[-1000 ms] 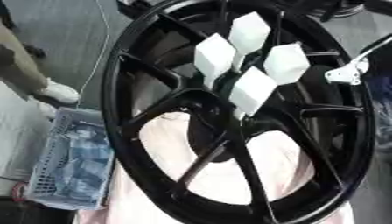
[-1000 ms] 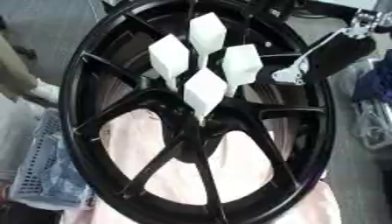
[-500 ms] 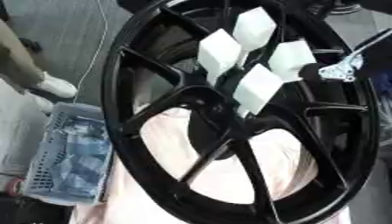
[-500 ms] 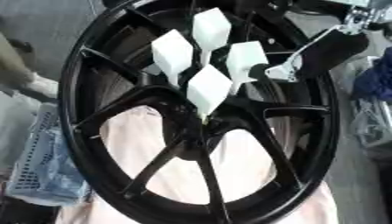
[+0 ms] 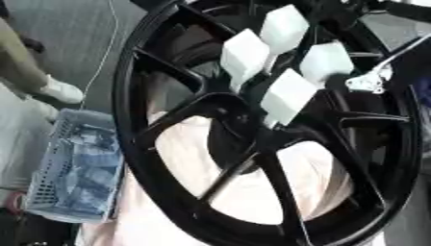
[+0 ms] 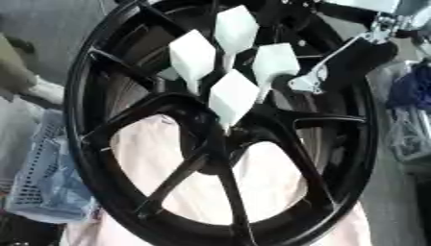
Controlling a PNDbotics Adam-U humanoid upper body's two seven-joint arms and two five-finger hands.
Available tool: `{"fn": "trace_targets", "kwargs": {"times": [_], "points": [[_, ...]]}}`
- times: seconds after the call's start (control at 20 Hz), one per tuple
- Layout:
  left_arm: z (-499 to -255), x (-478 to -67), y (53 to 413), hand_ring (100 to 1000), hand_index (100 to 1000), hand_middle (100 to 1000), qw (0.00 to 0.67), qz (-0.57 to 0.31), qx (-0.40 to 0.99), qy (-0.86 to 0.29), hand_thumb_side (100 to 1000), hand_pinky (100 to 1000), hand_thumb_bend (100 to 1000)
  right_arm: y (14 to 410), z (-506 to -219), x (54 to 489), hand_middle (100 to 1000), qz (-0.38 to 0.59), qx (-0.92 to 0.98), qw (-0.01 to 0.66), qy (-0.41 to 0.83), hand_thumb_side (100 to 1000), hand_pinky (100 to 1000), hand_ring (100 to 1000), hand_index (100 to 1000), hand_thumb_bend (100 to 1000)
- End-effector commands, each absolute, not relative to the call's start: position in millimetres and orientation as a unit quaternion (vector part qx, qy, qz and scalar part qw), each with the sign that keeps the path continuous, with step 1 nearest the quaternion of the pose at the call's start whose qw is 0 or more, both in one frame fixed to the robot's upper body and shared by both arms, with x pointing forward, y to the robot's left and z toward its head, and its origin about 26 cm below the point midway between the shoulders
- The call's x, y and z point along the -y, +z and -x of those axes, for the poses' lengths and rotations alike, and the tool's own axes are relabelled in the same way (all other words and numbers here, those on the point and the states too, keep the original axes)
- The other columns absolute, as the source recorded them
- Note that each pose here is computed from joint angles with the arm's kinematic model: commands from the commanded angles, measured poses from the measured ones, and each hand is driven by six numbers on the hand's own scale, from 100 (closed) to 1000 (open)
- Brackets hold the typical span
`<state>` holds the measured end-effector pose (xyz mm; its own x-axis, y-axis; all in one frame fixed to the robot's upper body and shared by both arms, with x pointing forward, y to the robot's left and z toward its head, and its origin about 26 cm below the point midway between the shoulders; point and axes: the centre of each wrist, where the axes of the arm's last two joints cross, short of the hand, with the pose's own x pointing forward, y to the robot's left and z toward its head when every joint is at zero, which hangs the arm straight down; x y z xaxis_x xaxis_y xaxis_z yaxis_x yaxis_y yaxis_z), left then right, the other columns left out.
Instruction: Pull the pin out of the wheel hub.
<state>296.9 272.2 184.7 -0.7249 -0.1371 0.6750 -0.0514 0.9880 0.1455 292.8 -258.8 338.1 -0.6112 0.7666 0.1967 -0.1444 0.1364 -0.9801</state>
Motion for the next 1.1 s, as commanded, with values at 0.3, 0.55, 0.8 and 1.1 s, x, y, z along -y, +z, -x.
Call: {"fn": "trace_targets", "kwargs": {"times": [0.3,0.55,0.8,1.1], "points": [[-295,-272,192,716,762,625,0.355,-0.052,0.931,-0.064,745,801,100,339,-290,259,716,0.236,0.651,0.382,0.612,100,735,847,731,350],[-294,-272,192,718,764,626,0.356,-0.053,0.931,-0.063,745,803,100,339,-290,258,662,0.221,0.653,0.391,0.609,100,721,826,678,269],[-295,-272,193,722,766,628,0.355,-0.054,0.931,-0.063,744,805,100,338,-290,257,563,0.202,0.662,0.397,0.604,100,696,786,582,164],[-295,-273,194,722,765,628,0.352,-0.055,0.932,-0.062,746,806,100,331,-290,267,445,0.200,0.672,0.395,0.593,100,668,729,467,109]]}}
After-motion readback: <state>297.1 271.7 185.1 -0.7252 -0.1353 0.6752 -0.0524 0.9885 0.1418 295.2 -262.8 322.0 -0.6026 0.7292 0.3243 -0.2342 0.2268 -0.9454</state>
